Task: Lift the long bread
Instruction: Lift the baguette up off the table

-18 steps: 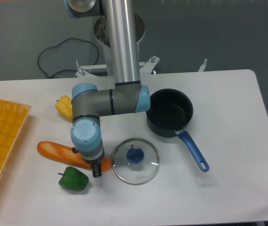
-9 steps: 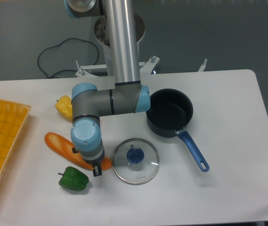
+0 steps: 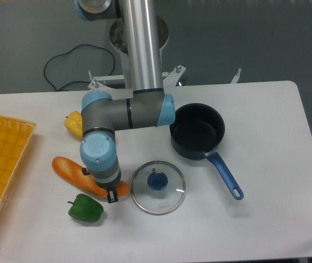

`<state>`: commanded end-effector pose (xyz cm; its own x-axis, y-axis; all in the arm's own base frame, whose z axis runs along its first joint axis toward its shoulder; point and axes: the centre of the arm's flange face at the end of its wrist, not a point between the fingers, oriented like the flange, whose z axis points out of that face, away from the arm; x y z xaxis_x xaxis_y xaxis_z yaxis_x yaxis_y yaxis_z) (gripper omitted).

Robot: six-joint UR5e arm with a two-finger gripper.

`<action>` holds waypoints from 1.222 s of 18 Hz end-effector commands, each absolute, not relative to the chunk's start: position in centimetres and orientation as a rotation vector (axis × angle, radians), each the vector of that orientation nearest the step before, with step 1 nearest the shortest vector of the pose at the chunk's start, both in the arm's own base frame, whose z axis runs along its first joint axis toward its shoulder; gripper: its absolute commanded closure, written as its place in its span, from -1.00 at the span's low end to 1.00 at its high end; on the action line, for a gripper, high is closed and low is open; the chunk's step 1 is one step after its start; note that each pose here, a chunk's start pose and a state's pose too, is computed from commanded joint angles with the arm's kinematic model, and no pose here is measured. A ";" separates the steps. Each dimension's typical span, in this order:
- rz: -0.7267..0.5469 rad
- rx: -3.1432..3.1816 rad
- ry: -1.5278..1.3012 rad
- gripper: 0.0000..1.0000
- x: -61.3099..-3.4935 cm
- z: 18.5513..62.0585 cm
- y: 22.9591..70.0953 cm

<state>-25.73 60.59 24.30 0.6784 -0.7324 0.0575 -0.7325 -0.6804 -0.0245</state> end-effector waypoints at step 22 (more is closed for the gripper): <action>0.118 2.981 -0.958 0.58 -28.2 37.0 54.0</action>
<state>-28.23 54.04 36.96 0.8103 -0.5812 0.0746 -0.5819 -0.8131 -0.0148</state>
